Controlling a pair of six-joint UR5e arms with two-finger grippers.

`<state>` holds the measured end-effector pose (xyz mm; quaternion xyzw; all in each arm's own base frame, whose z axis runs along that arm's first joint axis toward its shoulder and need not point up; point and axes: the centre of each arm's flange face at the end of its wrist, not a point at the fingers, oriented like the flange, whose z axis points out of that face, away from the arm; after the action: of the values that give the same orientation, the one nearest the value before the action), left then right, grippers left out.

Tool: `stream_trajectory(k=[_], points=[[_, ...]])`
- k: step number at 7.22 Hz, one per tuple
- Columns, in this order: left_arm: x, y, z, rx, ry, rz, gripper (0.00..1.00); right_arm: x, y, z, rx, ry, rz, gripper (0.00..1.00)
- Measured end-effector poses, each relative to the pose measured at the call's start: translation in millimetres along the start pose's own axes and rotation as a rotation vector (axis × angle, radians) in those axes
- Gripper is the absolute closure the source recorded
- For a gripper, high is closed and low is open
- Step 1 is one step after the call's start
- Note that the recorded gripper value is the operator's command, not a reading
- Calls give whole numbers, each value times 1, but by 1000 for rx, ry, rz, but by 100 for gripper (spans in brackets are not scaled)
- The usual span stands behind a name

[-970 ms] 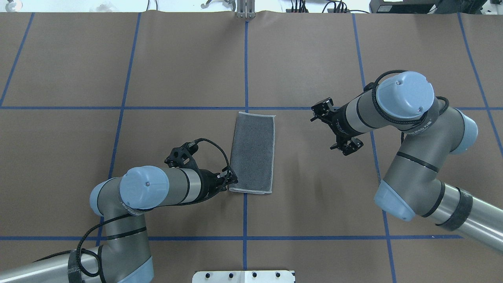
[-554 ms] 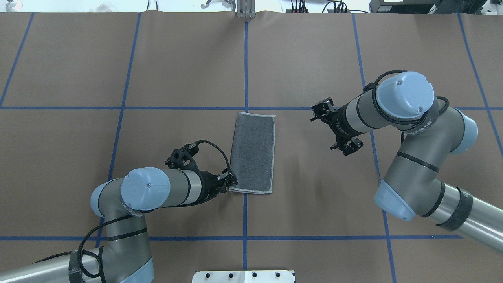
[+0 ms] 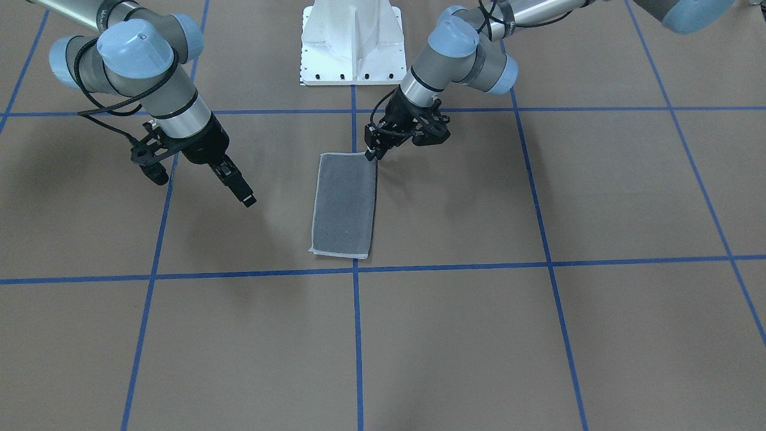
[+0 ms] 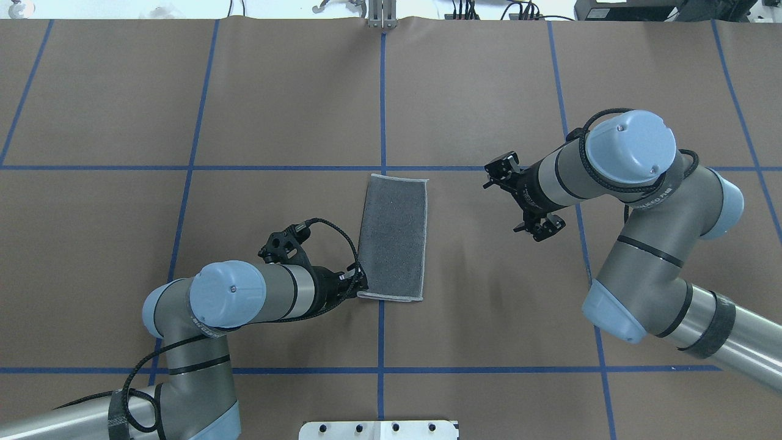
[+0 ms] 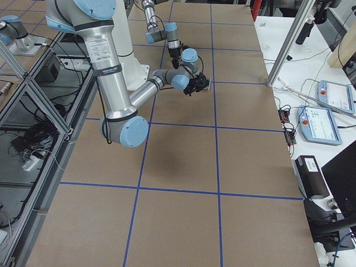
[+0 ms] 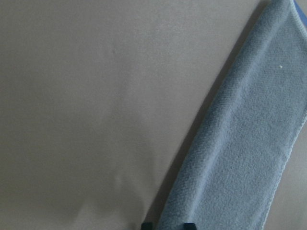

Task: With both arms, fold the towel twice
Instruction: 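Lower the left gripper and grasp the near end of the towel strip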

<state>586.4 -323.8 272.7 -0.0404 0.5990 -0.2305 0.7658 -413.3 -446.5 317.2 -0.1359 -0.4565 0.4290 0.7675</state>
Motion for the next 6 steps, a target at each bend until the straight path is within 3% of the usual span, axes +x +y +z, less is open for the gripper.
stream_trajectory(k=[1, 6], points=[[0, 0, -1, 0, 1, 0, 100, 0, 0, 0, 0, 0, 0, 0], [14, 6, -19, -10, 26, -1, 100, 2, -4, -1, -8, 7, 5, 0]])
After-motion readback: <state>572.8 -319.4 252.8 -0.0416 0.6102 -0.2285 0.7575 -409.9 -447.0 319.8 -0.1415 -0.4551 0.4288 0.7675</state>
